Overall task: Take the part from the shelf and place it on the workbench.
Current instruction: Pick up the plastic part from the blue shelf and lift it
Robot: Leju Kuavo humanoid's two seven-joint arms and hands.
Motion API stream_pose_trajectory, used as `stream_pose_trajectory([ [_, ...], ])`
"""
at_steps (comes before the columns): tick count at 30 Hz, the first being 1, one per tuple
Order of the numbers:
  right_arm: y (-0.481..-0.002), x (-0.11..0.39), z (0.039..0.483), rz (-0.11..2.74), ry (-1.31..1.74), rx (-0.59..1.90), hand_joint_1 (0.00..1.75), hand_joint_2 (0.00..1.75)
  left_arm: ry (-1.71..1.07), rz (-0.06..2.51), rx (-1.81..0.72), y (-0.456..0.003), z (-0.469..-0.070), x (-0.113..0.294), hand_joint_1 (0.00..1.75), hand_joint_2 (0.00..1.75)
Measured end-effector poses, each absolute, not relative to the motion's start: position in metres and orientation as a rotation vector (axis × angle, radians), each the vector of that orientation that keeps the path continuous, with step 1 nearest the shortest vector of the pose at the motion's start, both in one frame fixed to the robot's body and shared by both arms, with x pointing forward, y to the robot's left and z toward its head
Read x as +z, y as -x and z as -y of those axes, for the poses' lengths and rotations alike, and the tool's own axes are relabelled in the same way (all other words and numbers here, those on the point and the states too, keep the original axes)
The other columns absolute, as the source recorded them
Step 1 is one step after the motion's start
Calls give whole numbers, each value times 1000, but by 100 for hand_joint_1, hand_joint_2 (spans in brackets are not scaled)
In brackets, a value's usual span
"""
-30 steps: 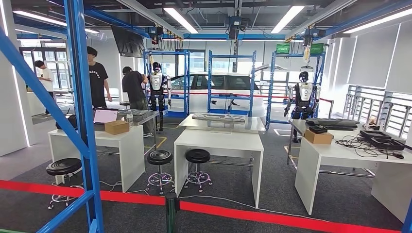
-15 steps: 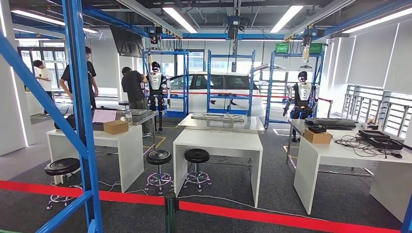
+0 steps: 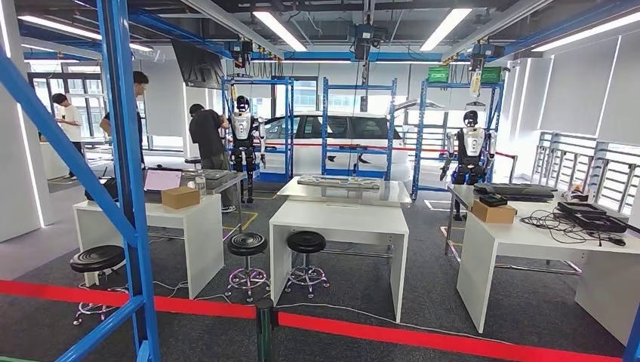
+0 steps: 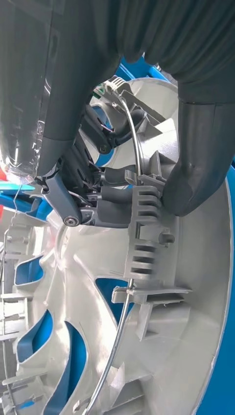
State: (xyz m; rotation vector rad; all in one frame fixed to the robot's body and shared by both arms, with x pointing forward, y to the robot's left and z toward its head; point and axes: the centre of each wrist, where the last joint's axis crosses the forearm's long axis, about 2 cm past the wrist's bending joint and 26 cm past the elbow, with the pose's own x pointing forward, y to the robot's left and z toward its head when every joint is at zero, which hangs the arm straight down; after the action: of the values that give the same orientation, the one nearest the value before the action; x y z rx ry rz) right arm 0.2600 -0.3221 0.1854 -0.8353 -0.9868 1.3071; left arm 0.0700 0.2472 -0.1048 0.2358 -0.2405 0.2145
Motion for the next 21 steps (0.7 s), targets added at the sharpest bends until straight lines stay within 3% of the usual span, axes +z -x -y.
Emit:
stream_pose_trajectory([
  [5, -258, 187, 323, 1034, 856, 1258, 175, 175, -237, 242, 214, -70, -247, -105, 0, 0],
  [6, -258, 188, 323, 1074, 865, 1232, 175, 175, -237, 245, 218, -70, -247, -105, 0, 44],
  [9, -257, 198, 323, 1317, 867, 1087, 175, 175, -236, 300, 239, -69, -246, -105, 0, 44],
  [10, -256, 203, 322, 1436, 828, 1006, 175, 175, -229, 351, 245, -69, -245, -105, 0, 0],
  [15, -240, 256, 309, 2054, 487, 469, 175, 175, -111, 686, 286, -75, -236, -104, 0, 0],
  [21, -209, 303, 292, 2403, 355, 247, 175, 175, -93, 737, 296, -83, -234, -102, 0, 0],
])
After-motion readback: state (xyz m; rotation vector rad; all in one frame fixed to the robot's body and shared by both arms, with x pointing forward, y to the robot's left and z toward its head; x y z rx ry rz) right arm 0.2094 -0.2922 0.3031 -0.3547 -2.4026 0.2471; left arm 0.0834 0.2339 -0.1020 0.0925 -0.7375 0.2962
